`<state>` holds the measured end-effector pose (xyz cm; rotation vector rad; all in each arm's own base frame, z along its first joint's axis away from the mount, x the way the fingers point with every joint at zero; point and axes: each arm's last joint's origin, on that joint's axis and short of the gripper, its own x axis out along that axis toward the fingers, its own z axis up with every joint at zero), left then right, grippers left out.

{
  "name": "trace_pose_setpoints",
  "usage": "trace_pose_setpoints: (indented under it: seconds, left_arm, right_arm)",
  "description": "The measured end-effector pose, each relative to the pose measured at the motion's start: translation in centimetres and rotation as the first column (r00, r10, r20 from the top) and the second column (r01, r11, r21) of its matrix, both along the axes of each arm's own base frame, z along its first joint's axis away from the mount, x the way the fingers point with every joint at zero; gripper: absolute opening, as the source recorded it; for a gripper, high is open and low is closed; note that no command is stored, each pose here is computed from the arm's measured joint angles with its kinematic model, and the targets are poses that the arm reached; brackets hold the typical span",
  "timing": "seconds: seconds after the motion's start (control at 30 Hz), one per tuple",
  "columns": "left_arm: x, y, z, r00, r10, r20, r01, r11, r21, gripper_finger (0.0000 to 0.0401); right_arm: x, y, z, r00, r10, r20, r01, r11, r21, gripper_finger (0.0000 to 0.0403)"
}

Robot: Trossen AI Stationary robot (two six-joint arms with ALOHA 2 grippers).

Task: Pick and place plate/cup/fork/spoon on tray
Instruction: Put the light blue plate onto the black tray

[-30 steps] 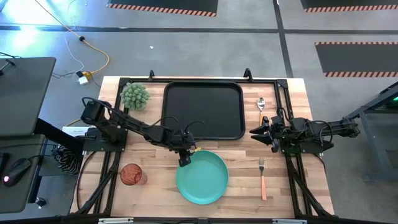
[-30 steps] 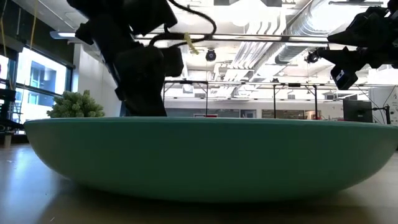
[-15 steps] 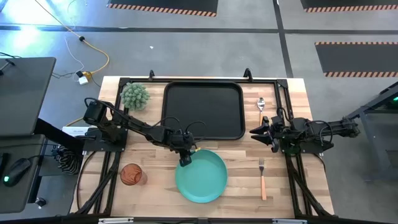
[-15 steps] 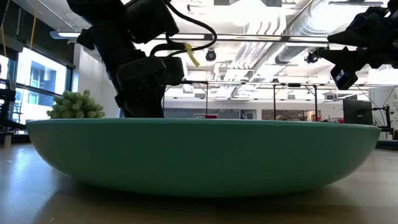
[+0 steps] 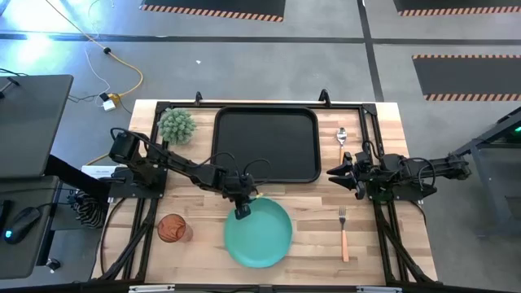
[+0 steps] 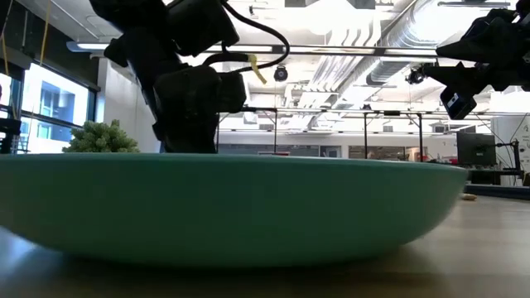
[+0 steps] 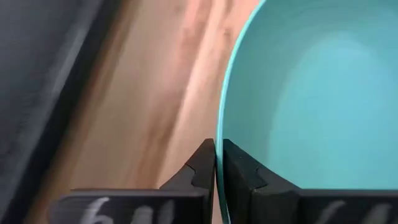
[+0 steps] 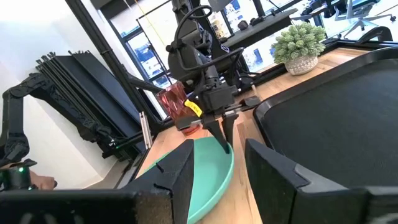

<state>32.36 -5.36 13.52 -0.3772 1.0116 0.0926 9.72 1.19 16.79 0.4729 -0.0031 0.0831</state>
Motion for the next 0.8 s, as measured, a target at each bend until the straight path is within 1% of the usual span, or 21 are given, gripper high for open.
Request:
trace_pose_setpoints:
  seconds: [0.1, 0.27, 0.33, 0.5, 0.6, 0.8]
  left_arm:
    - [0.3, -0.1, 0.2, 0.999, -0.011, 0.037, 0.012, 0.999, -0.04, 0.0006]
    - [0.7, 0.2, 0.9, 0.995, 0.033, 0.093, -0.027, 0.997, -0.068, 0.0004]
    - [0.6, 0.5, 1.3, 0.993, 0.049, 0.103, -0.042, 0.997, -0.069, 0.0003]
    - [1.6, 1.4, 2.5, 0.988, 0.077, 0.134, -0.067, 0.995, -0.074, 0.0003]
    - [2.6, 2.1, 3.7, 0.977, 0.103, 0.189, -0.089, 0.993, -0.082, 0.0002]
    - [4.1, 4.8, 6.2, 0.96, 0.145, 0.238, -0.138, 0.989, -0.045, 0.0002]
  right_arm:
    - [0.0, 0.0, 0.0, 1.0, 0.0, 0.0, 0.0, 1.0, 0.0, 0.0135]
    - [0.0, 0.0, 0.0, 1.0, 0.0, 0.0, 0.0, 1.0, 0.0, 0.0135]
    - [0.0, 0.0, 0.0, 1.0, 0.0, 0.0, 0.0, 1.0, 0.0, 0.0135]
    - [0.0, 0.0, 0.0, 1.0, 0.0, -0.004, 0.0, 1.0, 0.0, 0.0135]
    - [0.0, 0.0, -0.1, 1.0, 0.0, -0.006, 0.0, 1.0, -0.001, 0.0135]
    - [0.0, 0.0, -0.1, 1.0, 0.0, -0.006, 0.0, 1.0, -0.001, 0.0135]
